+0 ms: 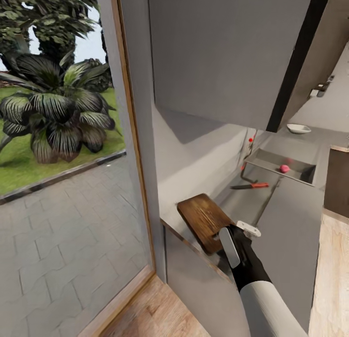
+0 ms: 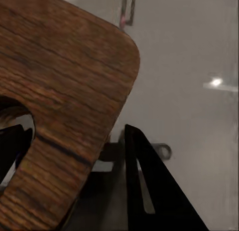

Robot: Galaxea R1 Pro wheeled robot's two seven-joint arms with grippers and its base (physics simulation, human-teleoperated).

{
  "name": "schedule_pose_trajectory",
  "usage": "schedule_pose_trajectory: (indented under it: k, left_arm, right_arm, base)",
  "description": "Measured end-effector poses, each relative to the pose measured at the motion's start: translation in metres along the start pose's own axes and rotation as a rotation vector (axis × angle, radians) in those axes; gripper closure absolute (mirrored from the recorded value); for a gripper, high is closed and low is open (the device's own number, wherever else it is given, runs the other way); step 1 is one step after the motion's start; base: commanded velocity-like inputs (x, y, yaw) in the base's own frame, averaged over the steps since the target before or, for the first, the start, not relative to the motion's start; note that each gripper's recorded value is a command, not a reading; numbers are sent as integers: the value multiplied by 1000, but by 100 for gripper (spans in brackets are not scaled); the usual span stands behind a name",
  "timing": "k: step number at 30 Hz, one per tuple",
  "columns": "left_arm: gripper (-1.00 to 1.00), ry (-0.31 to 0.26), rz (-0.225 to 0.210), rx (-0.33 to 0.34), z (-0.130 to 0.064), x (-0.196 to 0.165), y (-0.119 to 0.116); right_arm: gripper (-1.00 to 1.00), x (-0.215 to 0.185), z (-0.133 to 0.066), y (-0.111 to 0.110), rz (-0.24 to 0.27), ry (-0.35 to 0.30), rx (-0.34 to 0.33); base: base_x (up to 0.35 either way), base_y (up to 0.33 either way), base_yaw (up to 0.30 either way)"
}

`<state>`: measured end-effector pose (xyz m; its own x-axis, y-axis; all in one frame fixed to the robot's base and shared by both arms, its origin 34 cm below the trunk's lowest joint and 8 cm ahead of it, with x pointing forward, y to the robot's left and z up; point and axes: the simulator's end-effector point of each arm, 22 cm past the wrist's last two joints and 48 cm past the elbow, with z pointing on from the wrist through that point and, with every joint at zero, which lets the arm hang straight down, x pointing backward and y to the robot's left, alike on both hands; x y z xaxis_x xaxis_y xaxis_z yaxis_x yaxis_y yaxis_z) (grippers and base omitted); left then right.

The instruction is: In the kitchen, take the Vidalia onion out of the sink, dice it on the chopping board with the paring knife, put the diced onion into the bowl on the countertop, then place both the paring knife and the chopping board into the sink.

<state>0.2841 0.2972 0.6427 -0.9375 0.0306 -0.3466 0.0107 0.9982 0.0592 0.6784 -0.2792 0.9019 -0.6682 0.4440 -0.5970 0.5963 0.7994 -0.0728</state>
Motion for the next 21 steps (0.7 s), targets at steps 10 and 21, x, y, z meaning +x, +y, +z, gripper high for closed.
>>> schedule_pose_trajectory:
  k: [10, 21]
  left_arm:
    - [-100, 0, 0, 1, 0, 0, -1]
    - [-100, 0, 0, 1, 0, 0, -1]
  right_arm:
    - [100, -2, 0, 0, 9, -5, -3]
    - [100, -3, -1, -1, -4, -7, 2]
  base:
    - [-5, -314, 0]
    - [-4, -32, 0]
